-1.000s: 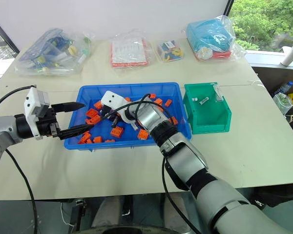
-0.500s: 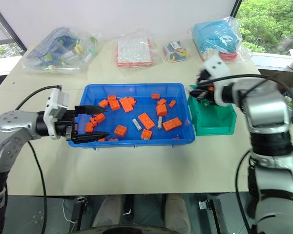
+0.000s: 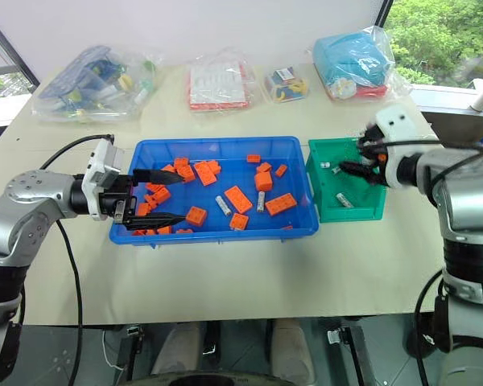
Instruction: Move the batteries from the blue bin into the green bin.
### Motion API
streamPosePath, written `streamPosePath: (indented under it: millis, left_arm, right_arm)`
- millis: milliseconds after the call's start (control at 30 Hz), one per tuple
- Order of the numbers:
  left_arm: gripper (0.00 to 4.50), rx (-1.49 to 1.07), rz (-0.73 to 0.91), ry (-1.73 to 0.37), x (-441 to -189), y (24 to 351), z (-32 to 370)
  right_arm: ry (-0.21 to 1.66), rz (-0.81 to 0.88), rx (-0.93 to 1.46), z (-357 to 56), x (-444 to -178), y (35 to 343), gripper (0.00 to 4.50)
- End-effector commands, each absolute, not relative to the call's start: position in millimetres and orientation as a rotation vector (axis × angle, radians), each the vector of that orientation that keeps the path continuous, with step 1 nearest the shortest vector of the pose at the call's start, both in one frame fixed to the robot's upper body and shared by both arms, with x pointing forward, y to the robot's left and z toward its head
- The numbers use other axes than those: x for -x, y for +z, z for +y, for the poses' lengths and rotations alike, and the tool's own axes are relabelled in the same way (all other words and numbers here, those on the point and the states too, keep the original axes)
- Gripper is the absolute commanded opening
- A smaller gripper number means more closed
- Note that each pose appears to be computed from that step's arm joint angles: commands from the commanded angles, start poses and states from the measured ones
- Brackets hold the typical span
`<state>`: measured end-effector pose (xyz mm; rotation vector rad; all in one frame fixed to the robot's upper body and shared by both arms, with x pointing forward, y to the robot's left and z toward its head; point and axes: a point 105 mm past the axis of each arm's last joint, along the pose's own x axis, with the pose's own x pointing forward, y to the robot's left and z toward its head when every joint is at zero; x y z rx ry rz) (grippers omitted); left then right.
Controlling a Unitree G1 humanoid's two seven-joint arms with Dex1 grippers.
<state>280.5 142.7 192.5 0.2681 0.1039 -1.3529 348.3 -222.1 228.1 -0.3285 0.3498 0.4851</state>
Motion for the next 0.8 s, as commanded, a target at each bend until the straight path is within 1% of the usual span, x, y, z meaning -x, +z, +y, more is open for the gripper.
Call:
streamPosePath:
  millis: [33,67,167,233,300,433,533,633,800]
  left_arm:
    - [4.50,-0.310,0.087,-1.370,-276,199,143]
    - [4.50,-0.311,0.088,-1.369,-276,199,143]
    - [4.50,-0.316,0.095,-1.358,-275,198,145]
    - [4.50,-0.328,0.103,-1.353,-273,197,146]
    - [4.50,-0.333,0.104,-1.346,-272,197,147]
    - [4.50,-0.342,0.099,-1.319,-273,200,151]
    - [4.50,-0.349,0.098,-1.306,-274,201,152]
    - [4.50,-0.350,0.089,-1.280,-278,205,157]
    - [4.50,-0.352,0.081,-1.273,-280,206,156]
  right_arm:
    - [0.704,0.247,0.327,-154,-345,248,2.80]
    - [0.770,0.252,0.308,-133,-343,244,2.80]
    - [0.935,0.313,0.251,-75,-336,221,2.80]
    - [0.984,0.367,0.233,-53,-334,204,2.80]
    - [1.010,0.423,0.208,-39,-332,189,2.80]
    - [1.037,0.512,0.176,-26,-328,166,2.80]
    - [1.046,0.537,0.183,-24,-326,158,2.80]
    - [1.046,0.593,0.204,-25,-323,141,2.80]
    - [1.051,0.621,0.200,-23,-323,132,2.80]
